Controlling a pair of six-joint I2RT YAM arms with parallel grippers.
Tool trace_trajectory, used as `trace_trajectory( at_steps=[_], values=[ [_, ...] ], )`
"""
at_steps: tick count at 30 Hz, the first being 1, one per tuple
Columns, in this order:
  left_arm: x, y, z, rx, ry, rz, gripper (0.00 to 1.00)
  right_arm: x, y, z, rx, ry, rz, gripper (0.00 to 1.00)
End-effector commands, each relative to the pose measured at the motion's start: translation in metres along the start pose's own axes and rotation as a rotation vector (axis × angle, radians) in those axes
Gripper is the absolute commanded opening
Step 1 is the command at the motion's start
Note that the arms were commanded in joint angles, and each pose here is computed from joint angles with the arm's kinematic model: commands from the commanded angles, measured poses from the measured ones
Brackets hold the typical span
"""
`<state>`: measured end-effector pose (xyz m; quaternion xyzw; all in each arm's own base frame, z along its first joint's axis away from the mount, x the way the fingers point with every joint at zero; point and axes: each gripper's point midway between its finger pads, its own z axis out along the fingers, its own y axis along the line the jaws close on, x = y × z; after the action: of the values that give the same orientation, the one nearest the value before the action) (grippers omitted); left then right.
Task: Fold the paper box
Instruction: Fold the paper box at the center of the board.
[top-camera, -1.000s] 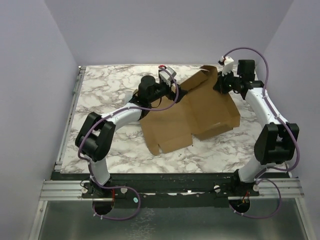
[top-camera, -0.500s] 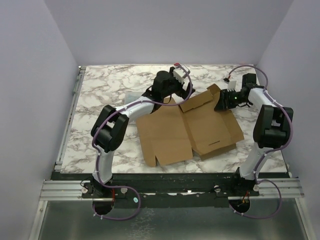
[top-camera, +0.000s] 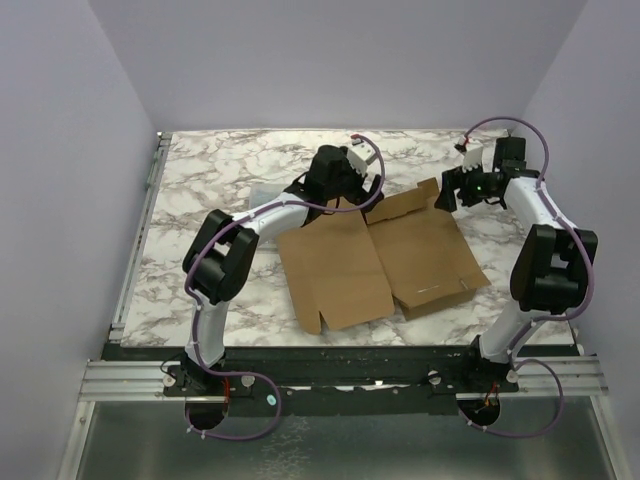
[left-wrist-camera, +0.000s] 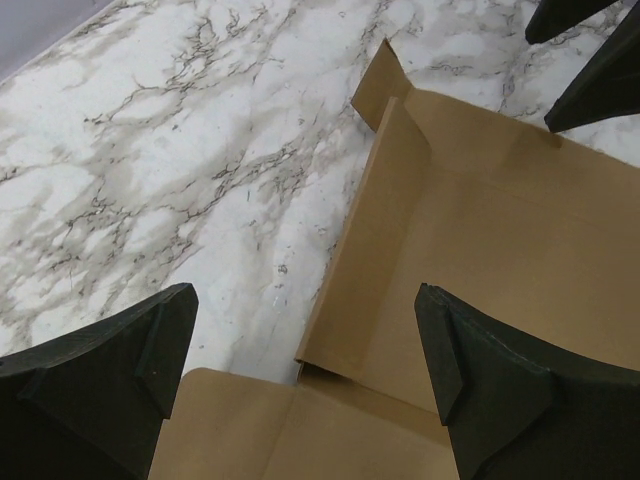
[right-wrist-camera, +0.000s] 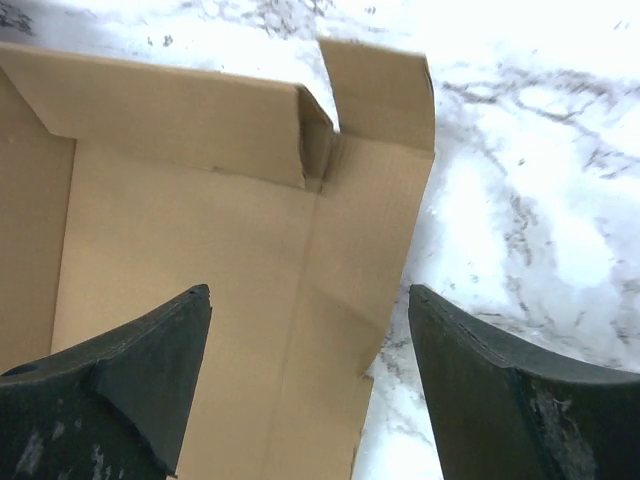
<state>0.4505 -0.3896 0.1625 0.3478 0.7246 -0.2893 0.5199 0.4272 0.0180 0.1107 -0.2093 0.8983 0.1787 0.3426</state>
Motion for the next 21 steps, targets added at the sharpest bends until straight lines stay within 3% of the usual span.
trace_trajectory(
  at_steps=[1, 4, 6, 8, 10, 11, 15, 21],
  values=[
    [-0.004, 0.010, 0.003, -0.059, 0.006, -0.110, 0.99, -0.026, -0.005, -0.013, 0.036, -0.101, -0.119, 0.84],
    [-0.012, 0.013, 0.003, -0.036, -0.023, -0.198, 0.99, -0.028, 0.008, -0.003, -0.074, -0.126, -0.111, 0.82],
    [-0.016, 0.013, 0.004, -0.027, -0.032, -0.200, 0.97, -0.025, 0.010, 0.009, -0.124, -0.115, -0.065, 0.75],
    [-0.015, 0.012, 0.005, -0.011, -0.028, -0.174, 0.94, -0.021, 0.004, 0.020, -0.137, -0.086, -0.004, 0.57],
    [-0.013, 0.014, 0.009, -0.026, -0.010, -0.154, 0.92, -0.017, -0.006, 0.028, -0.132, -0.067, 0.058, 0.29],
    [-0.009, 0.016, 0.011, -0.043, 0.009, -0.136, 0.91, -0.015, -0.011, 0.032, -0.116, -0.063, 0.077, 0.23],
    [0.009, 0.023, 0.023, -0.086, 0.072, -0.081, 0.90, -0.013, -0.025, 0.046, -0.073, -0.071, 0.119, 0.12],
    [0.026, 0.024, 0.042, -0.070, 0.100, -0.073, 0.91, -0.006, -0.020, 0.069, -0.185, -0.037, 0.199, 0.09]
  ],
)
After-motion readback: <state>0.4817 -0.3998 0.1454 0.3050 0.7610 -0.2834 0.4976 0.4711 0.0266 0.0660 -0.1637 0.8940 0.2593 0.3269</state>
